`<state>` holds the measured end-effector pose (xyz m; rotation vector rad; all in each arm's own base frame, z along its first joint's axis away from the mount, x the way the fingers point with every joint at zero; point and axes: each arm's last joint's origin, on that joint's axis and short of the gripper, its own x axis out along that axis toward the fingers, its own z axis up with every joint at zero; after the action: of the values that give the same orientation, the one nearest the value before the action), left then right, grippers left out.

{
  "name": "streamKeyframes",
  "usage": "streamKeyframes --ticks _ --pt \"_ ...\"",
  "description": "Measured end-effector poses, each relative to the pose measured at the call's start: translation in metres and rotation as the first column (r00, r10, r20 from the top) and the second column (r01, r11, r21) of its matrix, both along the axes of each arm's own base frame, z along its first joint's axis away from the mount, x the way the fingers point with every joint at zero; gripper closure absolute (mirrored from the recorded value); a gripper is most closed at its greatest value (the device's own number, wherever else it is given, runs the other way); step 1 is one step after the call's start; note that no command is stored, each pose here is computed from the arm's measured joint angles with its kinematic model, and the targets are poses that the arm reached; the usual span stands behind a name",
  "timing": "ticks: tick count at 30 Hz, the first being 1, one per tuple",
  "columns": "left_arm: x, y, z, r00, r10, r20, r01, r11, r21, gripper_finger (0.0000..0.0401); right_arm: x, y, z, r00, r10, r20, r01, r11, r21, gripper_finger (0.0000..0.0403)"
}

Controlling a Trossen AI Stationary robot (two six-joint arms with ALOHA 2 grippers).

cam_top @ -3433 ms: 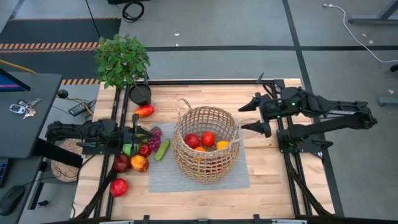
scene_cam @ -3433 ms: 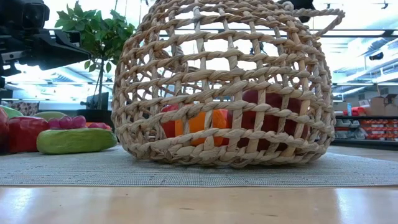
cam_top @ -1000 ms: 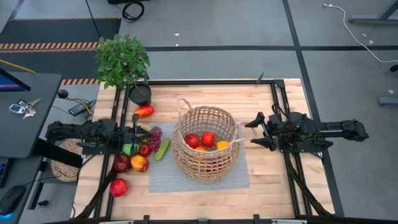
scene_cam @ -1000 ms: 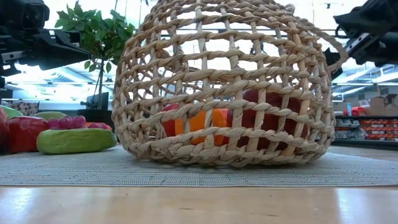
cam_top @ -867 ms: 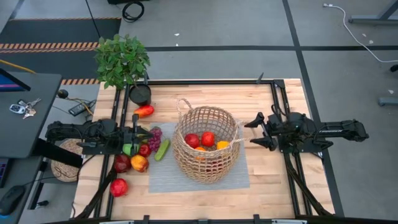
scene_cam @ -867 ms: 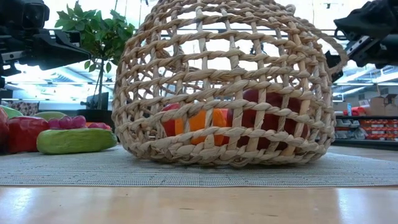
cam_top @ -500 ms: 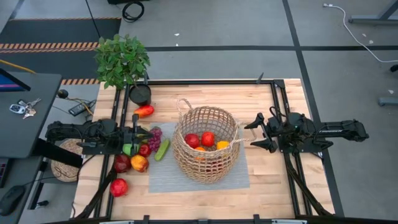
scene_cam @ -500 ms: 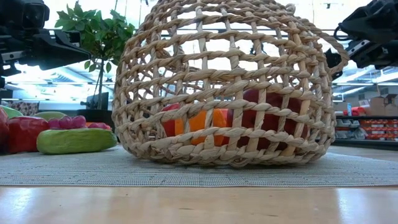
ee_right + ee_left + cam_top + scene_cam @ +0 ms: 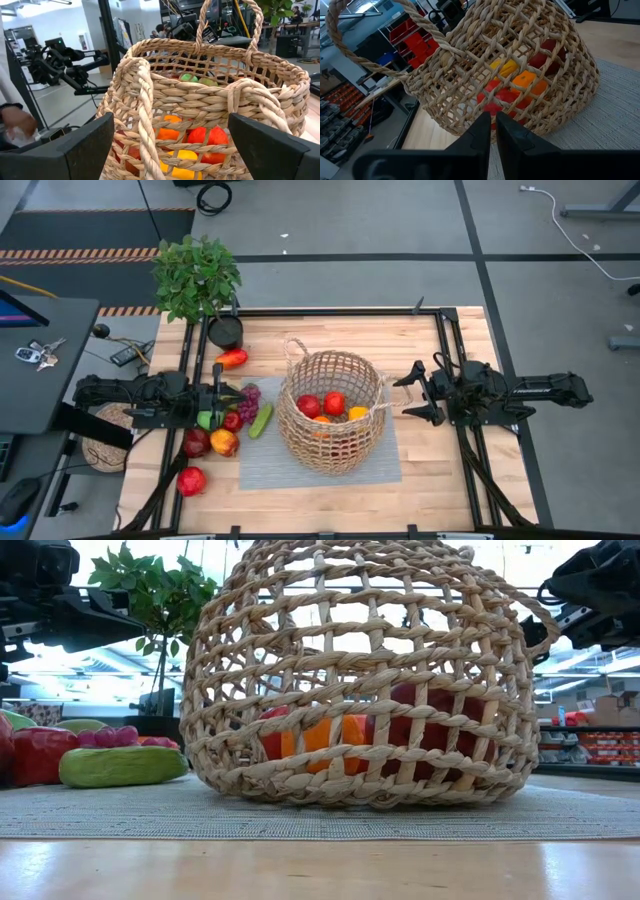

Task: Build produce basket
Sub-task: Put the red apple into the brown basket

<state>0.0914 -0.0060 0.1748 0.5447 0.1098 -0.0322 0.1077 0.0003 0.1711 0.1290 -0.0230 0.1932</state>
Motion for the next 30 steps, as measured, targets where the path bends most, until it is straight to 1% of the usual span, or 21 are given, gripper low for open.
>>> streamKeyframes --ticks 12,13,16,17,19,23,24,25,26,27,28,29,30 --pt "0.000 0.000 0.000 1.000 0.000 0.000 0.000 1.000 0.000 0.0371 0.000 0.000 0.000 1.000 0.000 0.001 0.000 1.000 0.000 0.0009" --pt "0.000 0.000 0.000 1.000 0.008 0.004 -0.008 1.000 0.003 0.0370 0.000 0.000 0.000 1.000 0.000 0.001 0.000 1.000 0.000 0.0009" --pt "0.000 0.004 0.008 0.989 0.122 0.078 -0.126 0.991 0.038 0.0366 0.000 0.000 0.000 1.000 0.000 0.001 0.000 1.000 0.000 0.0009" --pt "0.000 0.005 0.010 0.985 0.142 0.098 -0.147 0.988 0.040 0.0366 0.000 0.000 0.000 1.000 0.000 0.001 0.000 1.000 0.000 0.0009" --pt "0.000 0.005 0.011 0.983 0.144 0.116 -0.151 0.987 0.049 0.0365 0.000 0.000 0.000 1.000 0.000 0.001 0.000 1.000 0.000 0.0009" --pt "0.000 0.005 0.014 0.981 0.135 0.138 -0.151 0.982 0.111 0.0371 0.000 0.000 0.000 1.000 0.000 0.001 0.000 1.000 0.000 0.0009" --pt "0.000 0.004 0.014 0.983 0.124 0.137 -0.137 0.986 0.094 0.0372 0.000 0.000 0.000 1.000 0.000 0.001 0.000 1.000 0.000 0.0009" --pt "0.000 0.004 0.014 0.985 0.101 0.138 -0.106 0.994 0.026 0.0373 0.000 0.000 0.000 1.000 0.000 0.001 0.000 1.000 0.000 0.0009" --pt "0.001 0.002 0.014 0.988 0.072 0.137 -0.062 0.995 -0.081 0.0373 0.000 0.000 0.000 1.000 0.000 0.001 0.000 1.000 0.000 0.0009" --pt "0.001 0.001 0.013 0.990 0.048 0.133 -0.020 0.980 -0.199 0.0373 0.000 0.000 0.000 1.000 0.000 0.001 0.000 1.000 0.000 0.0009" --pt "0.001 0.000 0.014 0.990 0.040 0.132 0.002 0.952 -0.305 0.0372 0.000 0.000 0.000 1.000 0.000 0.001 0.000 1.000 0.000 0.0009" --pt "0.001 0.000 0.014 0.990 0.048 0.134 0.008 0.922 -0.388 0.0371 0.000 0.000 0.000 1.000 0.000 0.001 0.000 1.000 0.000 0.0009" --pt "0.001 0.000 0.014 0.989 0.057 0.133 0.009 0.892 -0.451 0.0370 0.000 0.000 0.000 1.000 0.000 0.001 0.000 1.000 0.000 0.0009"
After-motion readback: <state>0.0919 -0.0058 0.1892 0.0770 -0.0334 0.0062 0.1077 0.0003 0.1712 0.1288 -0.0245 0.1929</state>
